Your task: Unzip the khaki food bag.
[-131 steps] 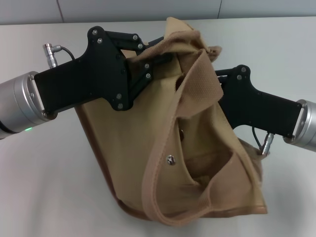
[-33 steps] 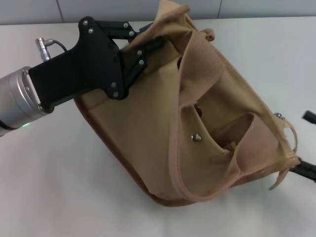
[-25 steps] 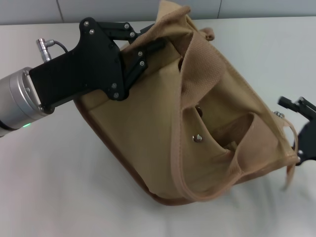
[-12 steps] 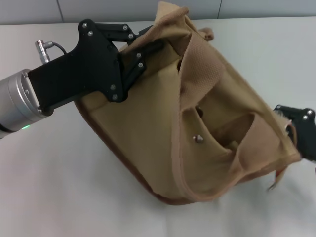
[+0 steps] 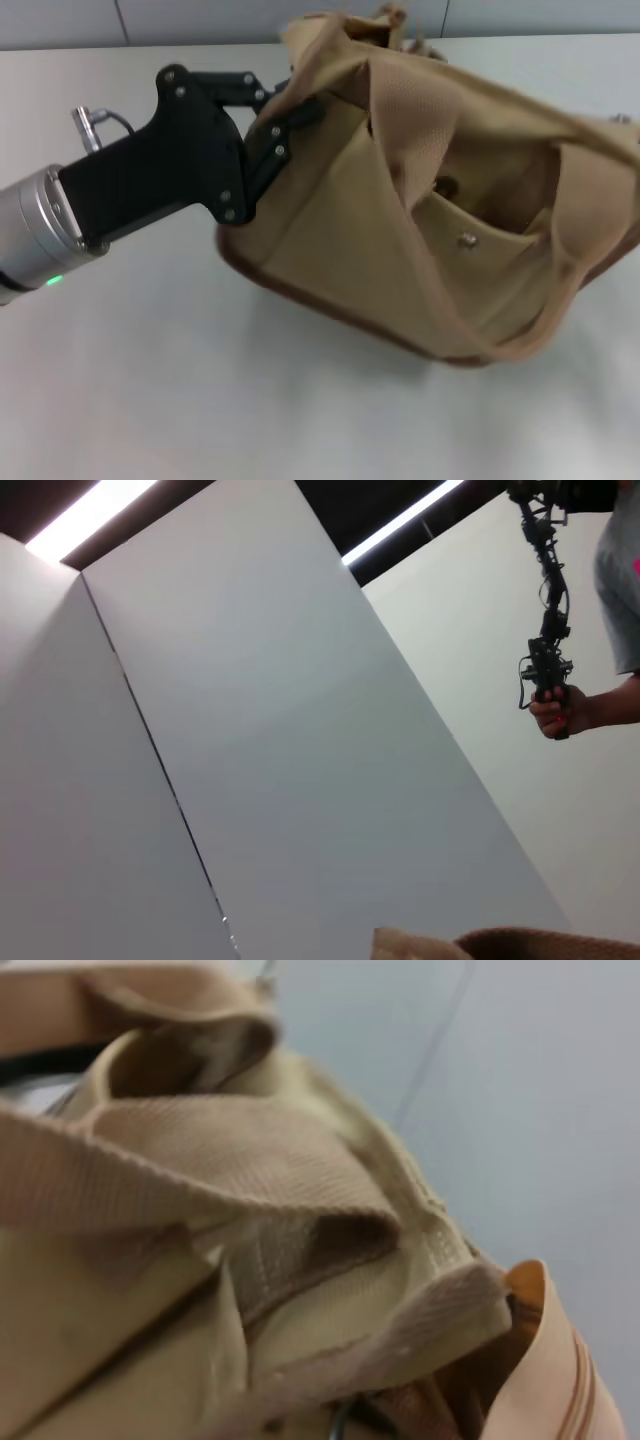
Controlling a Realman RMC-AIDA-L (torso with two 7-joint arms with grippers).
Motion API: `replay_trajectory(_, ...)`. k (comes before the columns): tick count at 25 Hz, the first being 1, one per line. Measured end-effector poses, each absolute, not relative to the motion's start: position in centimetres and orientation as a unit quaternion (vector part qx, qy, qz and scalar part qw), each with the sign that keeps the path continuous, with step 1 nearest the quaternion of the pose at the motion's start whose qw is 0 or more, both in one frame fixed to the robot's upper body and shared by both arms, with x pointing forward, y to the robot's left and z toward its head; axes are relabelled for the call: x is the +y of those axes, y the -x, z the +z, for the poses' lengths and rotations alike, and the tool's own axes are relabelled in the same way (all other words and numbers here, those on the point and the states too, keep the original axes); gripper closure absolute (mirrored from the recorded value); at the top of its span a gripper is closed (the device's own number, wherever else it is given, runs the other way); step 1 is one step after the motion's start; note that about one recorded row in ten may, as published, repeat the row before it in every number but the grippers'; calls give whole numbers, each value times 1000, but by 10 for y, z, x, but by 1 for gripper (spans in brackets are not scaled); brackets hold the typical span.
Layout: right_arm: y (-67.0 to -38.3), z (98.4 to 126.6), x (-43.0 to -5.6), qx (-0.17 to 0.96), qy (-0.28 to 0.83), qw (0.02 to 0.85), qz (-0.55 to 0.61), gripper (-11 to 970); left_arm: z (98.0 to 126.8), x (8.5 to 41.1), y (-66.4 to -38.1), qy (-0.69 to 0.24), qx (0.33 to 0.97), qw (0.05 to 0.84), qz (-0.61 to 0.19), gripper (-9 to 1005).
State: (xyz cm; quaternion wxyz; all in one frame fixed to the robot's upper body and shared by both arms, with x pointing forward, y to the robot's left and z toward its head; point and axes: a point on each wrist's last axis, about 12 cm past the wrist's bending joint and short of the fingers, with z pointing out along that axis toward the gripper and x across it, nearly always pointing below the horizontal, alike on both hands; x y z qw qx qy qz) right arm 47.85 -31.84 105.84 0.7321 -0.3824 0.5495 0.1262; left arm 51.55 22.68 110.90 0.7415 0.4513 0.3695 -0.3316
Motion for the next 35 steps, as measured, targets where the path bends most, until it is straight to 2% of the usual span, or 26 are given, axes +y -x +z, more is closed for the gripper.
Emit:
replay_trajectory(6,-503,1072,-314,545,366,744,128,815,1088,230,-501,-431,402,740,-326,898)
replay_trajectory(14,-538,1075,-303,571,372,724,108,829,1057,227,-477,-411,465,701,-352,898)
replay_trajectory(26,-528,1072,-303,568,355,733,121,838,1047,231,-462,-382,494,687,-372,897)
replay_trajectory(31,-520,1071,-309,564,342,742,119,721,1046,236,-453,-372,491,693,-374,687)
replay_trajectory(35,-502,1077,-327,543,276,786,105,627,1049,248,-442,-347,480,718,-365,500)
